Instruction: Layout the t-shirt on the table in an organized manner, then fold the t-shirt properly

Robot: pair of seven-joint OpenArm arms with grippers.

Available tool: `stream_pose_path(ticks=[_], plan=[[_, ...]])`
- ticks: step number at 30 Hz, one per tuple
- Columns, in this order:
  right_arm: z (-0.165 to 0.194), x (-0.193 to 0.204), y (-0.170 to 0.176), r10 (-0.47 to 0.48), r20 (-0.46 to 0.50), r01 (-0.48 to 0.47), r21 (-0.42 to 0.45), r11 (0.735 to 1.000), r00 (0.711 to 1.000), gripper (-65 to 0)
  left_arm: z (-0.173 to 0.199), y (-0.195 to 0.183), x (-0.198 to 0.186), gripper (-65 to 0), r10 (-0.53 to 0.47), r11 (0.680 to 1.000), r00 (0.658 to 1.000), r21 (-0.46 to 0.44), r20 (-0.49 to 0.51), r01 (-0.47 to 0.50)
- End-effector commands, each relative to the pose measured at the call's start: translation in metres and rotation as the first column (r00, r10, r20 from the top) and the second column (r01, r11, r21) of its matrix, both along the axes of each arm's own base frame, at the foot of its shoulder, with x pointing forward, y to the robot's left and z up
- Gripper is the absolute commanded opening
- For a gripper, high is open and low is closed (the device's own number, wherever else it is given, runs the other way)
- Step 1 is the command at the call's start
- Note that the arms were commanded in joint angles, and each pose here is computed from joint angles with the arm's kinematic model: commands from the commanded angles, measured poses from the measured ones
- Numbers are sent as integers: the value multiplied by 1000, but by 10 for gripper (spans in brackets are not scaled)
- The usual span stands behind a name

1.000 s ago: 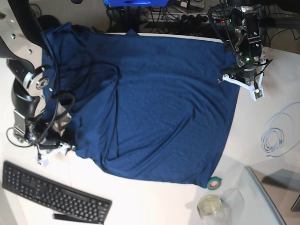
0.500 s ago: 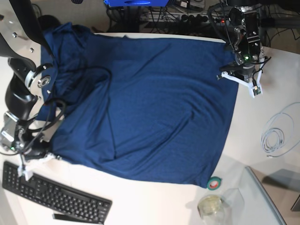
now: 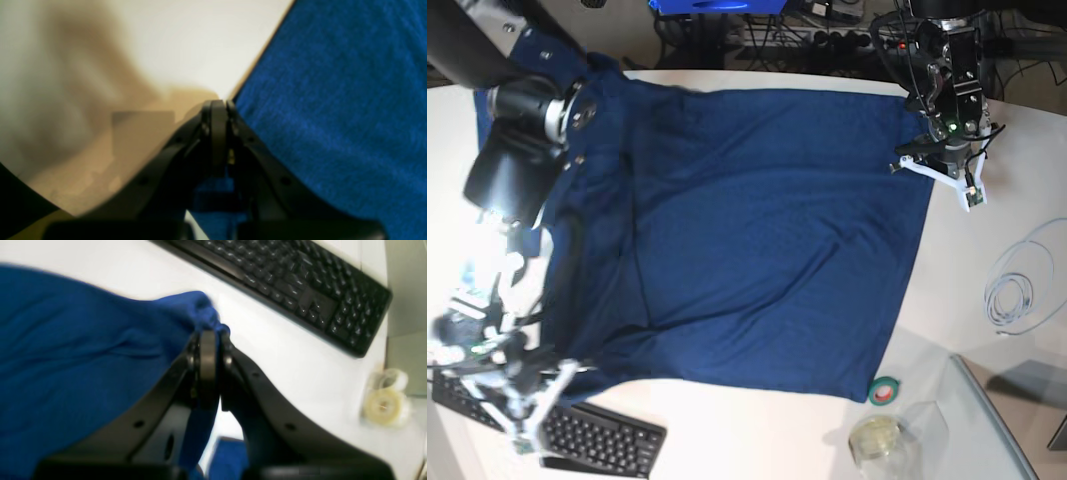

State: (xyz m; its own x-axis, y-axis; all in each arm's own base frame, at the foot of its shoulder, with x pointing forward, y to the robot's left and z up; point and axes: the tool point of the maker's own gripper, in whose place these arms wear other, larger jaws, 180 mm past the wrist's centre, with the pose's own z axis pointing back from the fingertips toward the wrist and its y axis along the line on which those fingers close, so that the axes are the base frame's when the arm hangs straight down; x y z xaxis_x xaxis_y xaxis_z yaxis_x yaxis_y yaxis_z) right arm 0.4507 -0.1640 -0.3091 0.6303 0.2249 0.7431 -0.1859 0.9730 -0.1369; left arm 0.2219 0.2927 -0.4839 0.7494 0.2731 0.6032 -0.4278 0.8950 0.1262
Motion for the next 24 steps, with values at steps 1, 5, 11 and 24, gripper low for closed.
stream_pose_path(ticks=[1, 5, 11, 24], plan=[[21, 7, 26, 66, 68, -66, 2, 998, 996, -650, 8, 5, 6, -650, -2, 1000, 1000, 17, 20, 2], [-14, -32, 113, 301, 6, -301, -6, 954, 954, -650, 8, 4, 7, -650, -2, 1000, 1000, 16, 22, 2], [-63, -97, 186, 502, -135, -495, 89, 865, 854, -458, 8, 6, 7, -650, -1, 1000, 1000, 19, 22, 1], [-93, -21, 69, 33, -181, 7, 214, 977, 983, -273, 8, 6, 7, -650, -1, 1000, 1000, 19, 22, 1]])
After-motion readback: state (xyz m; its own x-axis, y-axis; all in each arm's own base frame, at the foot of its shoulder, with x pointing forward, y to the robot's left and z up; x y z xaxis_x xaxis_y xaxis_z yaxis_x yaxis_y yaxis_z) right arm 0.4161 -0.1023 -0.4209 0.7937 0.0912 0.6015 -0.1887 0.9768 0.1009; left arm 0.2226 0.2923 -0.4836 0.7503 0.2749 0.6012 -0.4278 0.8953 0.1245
